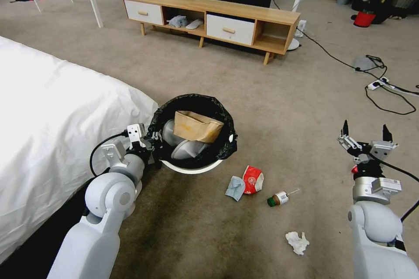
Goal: Pick up the trash bin and place the garbage on the floor into it.
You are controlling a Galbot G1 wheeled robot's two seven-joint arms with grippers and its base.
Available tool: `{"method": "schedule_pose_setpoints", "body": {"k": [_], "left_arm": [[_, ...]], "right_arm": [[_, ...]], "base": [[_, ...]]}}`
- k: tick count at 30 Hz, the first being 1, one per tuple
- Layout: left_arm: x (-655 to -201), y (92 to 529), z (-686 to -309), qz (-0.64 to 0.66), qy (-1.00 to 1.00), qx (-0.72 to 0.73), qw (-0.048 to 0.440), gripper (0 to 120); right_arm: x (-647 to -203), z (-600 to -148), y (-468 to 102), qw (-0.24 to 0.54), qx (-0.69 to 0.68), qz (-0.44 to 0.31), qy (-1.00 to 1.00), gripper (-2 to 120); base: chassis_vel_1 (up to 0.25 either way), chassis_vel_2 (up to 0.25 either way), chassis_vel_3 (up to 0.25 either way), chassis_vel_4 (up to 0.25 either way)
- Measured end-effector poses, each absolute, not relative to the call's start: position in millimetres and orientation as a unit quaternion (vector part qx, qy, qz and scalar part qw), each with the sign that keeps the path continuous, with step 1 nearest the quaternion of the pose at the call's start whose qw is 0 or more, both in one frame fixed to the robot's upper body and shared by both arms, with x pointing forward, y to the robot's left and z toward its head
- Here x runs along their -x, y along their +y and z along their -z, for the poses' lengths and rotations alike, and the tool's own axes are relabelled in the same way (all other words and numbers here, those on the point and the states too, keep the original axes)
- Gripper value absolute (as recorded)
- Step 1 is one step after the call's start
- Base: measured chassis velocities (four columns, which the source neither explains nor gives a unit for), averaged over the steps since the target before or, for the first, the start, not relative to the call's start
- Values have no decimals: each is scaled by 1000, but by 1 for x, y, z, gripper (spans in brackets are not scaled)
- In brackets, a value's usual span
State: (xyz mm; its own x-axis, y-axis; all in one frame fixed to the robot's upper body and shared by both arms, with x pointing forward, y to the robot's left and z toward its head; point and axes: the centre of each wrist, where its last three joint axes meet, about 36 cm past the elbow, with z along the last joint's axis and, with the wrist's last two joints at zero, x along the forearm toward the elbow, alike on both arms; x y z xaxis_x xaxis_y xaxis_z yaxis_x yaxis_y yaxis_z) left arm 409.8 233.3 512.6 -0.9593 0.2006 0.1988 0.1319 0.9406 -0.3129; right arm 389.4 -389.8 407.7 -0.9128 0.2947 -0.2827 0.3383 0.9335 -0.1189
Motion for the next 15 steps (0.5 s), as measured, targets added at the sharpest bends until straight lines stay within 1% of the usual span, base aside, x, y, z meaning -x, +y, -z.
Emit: {"method": "schedule_pose_setpoints", "body": {"k": [11, 15], "left_arm": [[-404, 225, -514, -141, -975, 118, 124, 2], [-402, 222, -516, -137, -975, 124, 122, 2]], "right_arm": [[-395, -404, -392, 104, -158, 85, 978, 100], [-395, -402, -392, 72, -154, 82, 982, 100]], "base": [[0, 0, 0, 0], [0, 0, 0, 0]]}}
